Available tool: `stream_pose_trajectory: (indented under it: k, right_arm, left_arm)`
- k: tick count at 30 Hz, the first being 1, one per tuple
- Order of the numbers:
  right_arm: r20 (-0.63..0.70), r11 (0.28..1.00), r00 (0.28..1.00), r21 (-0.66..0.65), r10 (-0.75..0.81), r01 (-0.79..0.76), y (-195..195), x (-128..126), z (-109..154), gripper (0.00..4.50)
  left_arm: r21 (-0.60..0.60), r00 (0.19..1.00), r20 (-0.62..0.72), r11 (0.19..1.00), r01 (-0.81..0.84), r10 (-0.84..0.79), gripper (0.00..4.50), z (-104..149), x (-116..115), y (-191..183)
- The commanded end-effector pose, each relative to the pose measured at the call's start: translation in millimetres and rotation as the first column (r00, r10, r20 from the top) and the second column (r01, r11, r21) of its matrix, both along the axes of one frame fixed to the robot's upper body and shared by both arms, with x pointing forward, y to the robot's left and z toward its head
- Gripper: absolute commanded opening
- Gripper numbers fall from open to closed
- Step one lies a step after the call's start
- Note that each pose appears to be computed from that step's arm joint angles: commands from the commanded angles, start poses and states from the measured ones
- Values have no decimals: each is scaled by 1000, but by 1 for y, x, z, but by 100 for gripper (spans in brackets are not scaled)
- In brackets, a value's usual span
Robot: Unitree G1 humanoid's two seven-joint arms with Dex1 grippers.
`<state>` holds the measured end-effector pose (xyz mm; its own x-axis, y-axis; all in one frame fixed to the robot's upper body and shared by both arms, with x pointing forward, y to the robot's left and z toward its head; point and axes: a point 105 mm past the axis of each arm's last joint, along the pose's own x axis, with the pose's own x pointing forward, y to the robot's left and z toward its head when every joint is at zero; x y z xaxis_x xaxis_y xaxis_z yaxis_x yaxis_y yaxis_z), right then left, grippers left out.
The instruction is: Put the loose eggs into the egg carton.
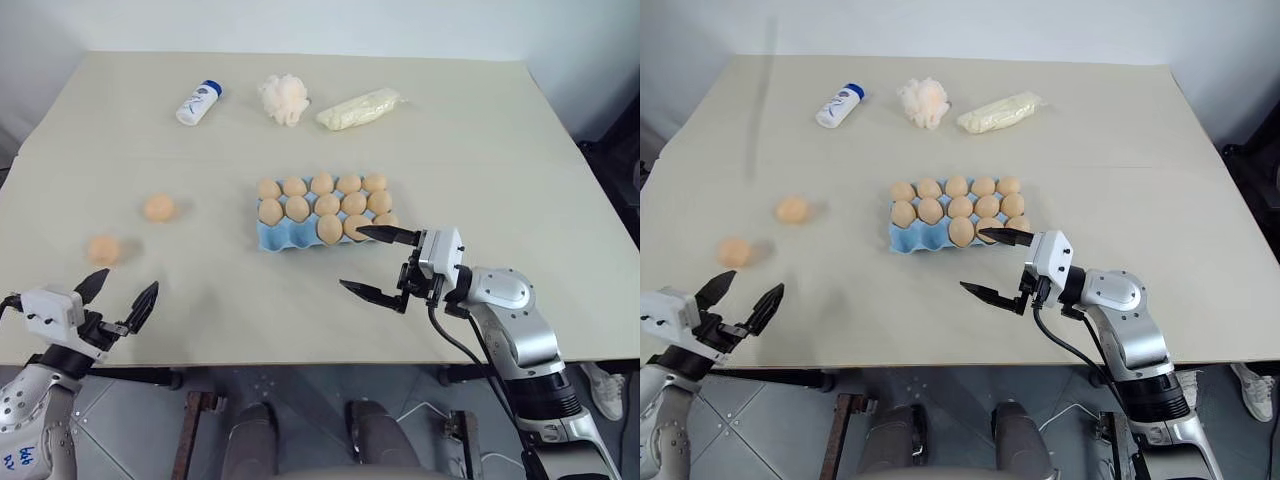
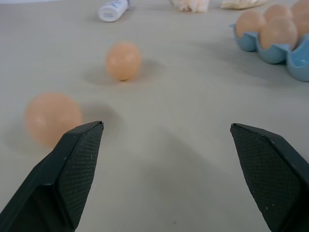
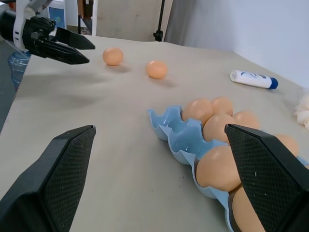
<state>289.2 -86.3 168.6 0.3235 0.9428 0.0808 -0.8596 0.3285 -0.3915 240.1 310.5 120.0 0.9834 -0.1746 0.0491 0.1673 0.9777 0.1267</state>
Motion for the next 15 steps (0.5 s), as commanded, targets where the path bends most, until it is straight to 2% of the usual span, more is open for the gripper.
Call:
stream_pose_trajectory:
  k: [1,7,10,15]
  right_arm:
    - [30,1000,999,20,22,-23,2,-4,7,450]
    - [31,1000,1000,10,0,-1,-3,-3,7,450]
    - [28,1000,1000,8,-9,9,-5,-3,7,450]
    - [25,1000,1000,5,-18,18,-5,-3,6,450]
  left_arm:
    - [-8,990,65,992,-125,125,449,8,-5,21]
    - [-83,972,114,977,-195,204,449,16,4,28]
    - [-194,938,163,942,-274,306,449,30,14,43]
    - [-172,940,131,941,-293,316,449,28,40,51]
